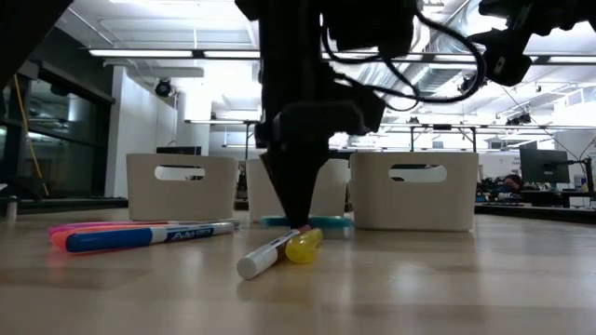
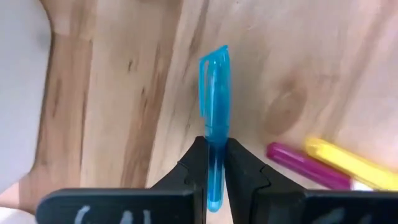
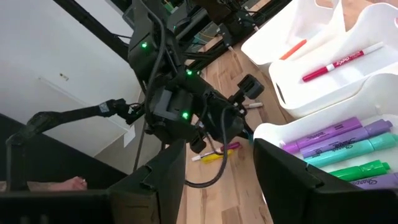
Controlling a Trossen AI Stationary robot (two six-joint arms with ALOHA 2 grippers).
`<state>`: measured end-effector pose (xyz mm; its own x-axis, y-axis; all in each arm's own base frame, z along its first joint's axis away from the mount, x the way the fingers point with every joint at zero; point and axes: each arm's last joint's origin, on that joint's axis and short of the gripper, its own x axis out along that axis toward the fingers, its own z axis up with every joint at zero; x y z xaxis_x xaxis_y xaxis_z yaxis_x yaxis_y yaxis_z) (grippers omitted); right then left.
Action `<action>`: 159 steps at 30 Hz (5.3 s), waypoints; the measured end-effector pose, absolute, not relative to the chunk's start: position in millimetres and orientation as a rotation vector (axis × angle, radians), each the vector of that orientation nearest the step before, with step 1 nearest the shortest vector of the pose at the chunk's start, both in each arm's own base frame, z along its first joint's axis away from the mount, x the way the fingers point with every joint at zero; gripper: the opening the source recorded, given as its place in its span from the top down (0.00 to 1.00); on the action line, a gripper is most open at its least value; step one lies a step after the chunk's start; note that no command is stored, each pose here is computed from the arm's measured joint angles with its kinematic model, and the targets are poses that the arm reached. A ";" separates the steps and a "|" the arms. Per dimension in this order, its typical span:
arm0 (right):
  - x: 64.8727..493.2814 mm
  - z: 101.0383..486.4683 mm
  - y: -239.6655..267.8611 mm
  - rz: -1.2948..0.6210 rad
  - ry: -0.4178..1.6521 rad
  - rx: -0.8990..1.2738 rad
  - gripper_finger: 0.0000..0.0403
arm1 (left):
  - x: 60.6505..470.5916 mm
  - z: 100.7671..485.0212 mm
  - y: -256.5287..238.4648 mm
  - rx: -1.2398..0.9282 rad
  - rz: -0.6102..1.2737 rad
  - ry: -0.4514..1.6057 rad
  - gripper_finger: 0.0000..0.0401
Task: Pick & Place Markers
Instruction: Put the blue pen into the left white bin, then put the pink pen into the left white bin
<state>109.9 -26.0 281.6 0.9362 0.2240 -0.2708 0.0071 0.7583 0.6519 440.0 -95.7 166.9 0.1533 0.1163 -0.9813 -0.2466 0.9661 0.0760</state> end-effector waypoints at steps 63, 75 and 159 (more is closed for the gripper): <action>109.7 280.8 -26.0 0.133 0.346 0.618 0.56 | 296.4 231.2 62.3 -0.966 1.124 1.243 0.91; 109.7 280.5 -26.1 0.127 0.349 0.617 0.56 | 304.2 229.5 80.3 -1.214 1.259 1.021 0.91; 107.6 275.9 -24.1 0.156 0.406 0.659 0.56 | 295.2 279.5 -102.4 -0.811 0.979 1.173 0.59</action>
